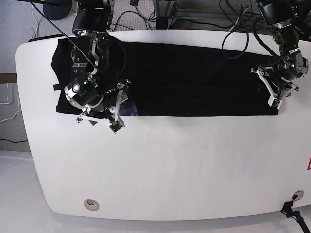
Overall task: Fold the T-shirt properly
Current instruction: 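Pull the shirt's sleeve end with the right gripper toward the left gripper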
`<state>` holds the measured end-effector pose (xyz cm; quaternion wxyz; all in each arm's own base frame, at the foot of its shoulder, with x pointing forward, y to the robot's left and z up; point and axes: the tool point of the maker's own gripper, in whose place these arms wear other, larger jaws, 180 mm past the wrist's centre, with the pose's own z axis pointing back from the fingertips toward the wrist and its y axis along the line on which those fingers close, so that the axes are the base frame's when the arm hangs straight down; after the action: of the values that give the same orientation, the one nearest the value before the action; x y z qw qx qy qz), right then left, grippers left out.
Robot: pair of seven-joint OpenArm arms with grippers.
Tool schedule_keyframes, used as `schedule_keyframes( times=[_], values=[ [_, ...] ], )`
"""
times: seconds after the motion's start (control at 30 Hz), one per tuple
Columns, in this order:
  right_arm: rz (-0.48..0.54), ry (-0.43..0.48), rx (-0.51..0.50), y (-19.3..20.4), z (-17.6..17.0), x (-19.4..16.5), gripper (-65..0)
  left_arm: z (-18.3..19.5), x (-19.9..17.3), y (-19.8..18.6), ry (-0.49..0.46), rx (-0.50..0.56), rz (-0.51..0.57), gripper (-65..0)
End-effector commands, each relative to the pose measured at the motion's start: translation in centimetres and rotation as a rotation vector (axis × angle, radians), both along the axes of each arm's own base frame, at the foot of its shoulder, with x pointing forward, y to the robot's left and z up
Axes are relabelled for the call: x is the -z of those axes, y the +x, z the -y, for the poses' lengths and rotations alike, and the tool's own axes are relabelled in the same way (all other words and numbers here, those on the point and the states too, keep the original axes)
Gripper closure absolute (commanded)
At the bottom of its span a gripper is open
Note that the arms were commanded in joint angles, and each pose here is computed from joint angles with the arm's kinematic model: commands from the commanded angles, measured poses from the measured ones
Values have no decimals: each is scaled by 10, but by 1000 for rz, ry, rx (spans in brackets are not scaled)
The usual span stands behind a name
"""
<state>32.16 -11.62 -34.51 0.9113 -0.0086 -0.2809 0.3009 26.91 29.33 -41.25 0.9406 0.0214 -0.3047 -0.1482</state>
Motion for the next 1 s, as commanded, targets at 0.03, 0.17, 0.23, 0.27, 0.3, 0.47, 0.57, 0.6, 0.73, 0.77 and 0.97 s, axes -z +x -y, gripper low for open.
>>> schedule_keyframes(
  times=[0.03,0.17,0.23,0.27,0.3,0.47,0.57,0.6,0.73,0.77,0.97],
  values=[
    [11,43,37,10,9,7,-348,-5,-6,3,18,4,12,-358],
    [-48,63,75,7,21,27,-348,-5,-6,3,18,3,13,-358],
    [-55,64,74,4,20,29,-348,-5,-6,3,18,3,13,-358],
    [-64,65,74,0,19,32,-348,-5,-6,3,18,3,13,-358],
    [-71,66,74,-3,19,35,-348,-5,-6,3,18,3,13,-358],
    [-79,126,61,-6,10,37,-347,-5,-6,3,17,3,13,-358],
    [-68,111,67,-3,14,35,-346,-5,-6,3,17,3,13,-358],
    [-56,101,69,0,16,33,-344,-5,-6,3,17,3,13,-358],
    [29,24,82,22,33,19,-344,-5,-6,3,17,3,13,-358],
    [34,15,82,25,34,20,-344,-5,-6,3,17,3,13,-358],
    [-4,7,83,23,43,46,-343,-5,-6,3,18,3,13,-358]
  ],
)
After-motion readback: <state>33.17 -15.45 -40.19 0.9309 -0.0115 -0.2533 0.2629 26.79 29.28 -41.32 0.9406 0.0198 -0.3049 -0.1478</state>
